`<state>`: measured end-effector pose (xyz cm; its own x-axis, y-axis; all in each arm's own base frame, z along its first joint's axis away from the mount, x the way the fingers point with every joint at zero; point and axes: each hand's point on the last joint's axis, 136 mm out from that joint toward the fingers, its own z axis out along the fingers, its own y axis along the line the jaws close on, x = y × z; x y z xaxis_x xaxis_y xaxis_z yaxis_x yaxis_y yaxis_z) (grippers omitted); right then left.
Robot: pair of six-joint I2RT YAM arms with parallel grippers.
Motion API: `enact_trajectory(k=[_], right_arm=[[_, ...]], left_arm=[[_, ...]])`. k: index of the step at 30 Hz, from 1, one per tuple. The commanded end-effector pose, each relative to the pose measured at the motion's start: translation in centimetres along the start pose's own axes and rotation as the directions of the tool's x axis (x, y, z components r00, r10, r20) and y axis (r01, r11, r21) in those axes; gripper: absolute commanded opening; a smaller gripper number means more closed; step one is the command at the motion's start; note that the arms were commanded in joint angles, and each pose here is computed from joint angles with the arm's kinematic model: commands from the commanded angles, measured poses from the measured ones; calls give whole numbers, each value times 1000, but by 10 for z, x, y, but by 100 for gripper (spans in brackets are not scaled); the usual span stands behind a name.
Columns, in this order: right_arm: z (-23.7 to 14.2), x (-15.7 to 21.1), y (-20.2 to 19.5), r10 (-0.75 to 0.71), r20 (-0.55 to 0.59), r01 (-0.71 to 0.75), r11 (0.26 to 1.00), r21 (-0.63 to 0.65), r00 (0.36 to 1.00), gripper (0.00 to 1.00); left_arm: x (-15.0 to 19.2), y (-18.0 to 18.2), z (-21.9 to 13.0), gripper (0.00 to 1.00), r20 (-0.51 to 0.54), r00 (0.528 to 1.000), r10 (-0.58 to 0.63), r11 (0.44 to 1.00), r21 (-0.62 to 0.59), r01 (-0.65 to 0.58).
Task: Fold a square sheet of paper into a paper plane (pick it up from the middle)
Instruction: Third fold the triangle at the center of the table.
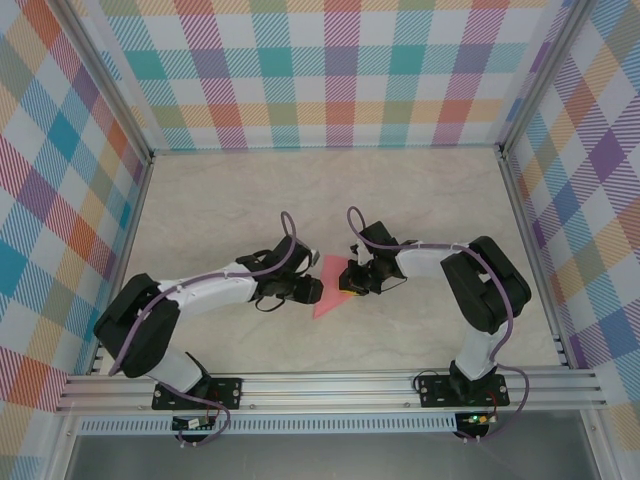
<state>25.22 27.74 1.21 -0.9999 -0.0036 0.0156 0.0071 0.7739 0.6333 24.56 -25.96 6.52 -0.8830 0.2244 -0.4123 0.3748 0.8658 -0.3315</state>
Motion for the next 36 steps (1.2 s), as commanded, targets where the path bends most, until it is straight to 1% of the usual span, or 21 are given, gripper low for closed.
enact_trajectory(k=[1, 2, 3, 7, 10, 15, 22, 27, 31, 36], right_arm=[[12, 21, -49, 68, -36, -61, 983, 174, 997, 12], [12, 21, -49, 70, -36, -63, 982, 176, 997, 12], [12, 21, -50, 70, -37, -62, 982, 177, 997, 12], [12, 21, -50, 69, -36, -61, 981, 182, 997, 12], [12, 20, -52, 72, -36, -64, 980, 188, 997, 12], [13, 22, -55, 81, -38, -72, 977, 200, 996, 12], [13, 23, -57, 82, -41, -72, 975, 209, 996, 12], [12, 22, -58, 81, -42, -70, 973, 218, 996, 12], [12, 24, -62, 85, -45, -72, 969, 238, 995, 12], [13, 24, -65, 88, -47, -73, 965, 252, 995, 12]], left_arm=[[-6, -10, -23, 34, 50, 994, -100, 993, 62, 96], [-11, -19, -27, 31, 70, 992, -106, 988, 116, 98], [-10, -25, -29, 28, 65, 992, -111, 984, 148, 100], [-1, -50, -22, 23, -18, 990, -136, 945, 296, 135], [4, -51, -6, 20, -64, 984, -164, 935, 308, 176], [9, -54, 17, 19, -130, 976, -174, 923, 323, 207], [24, -47, 40, 19, -210, 963, -170, 931, 285, 227], [36, -36, 50, 19, -241, 955, -171, 944, 237, 228], [48, -27, 52, 19, -267, 949, -167, 955, 194, 223], [52, -14, 46, 19, -255, 955, -153, 974, 127, 190]])
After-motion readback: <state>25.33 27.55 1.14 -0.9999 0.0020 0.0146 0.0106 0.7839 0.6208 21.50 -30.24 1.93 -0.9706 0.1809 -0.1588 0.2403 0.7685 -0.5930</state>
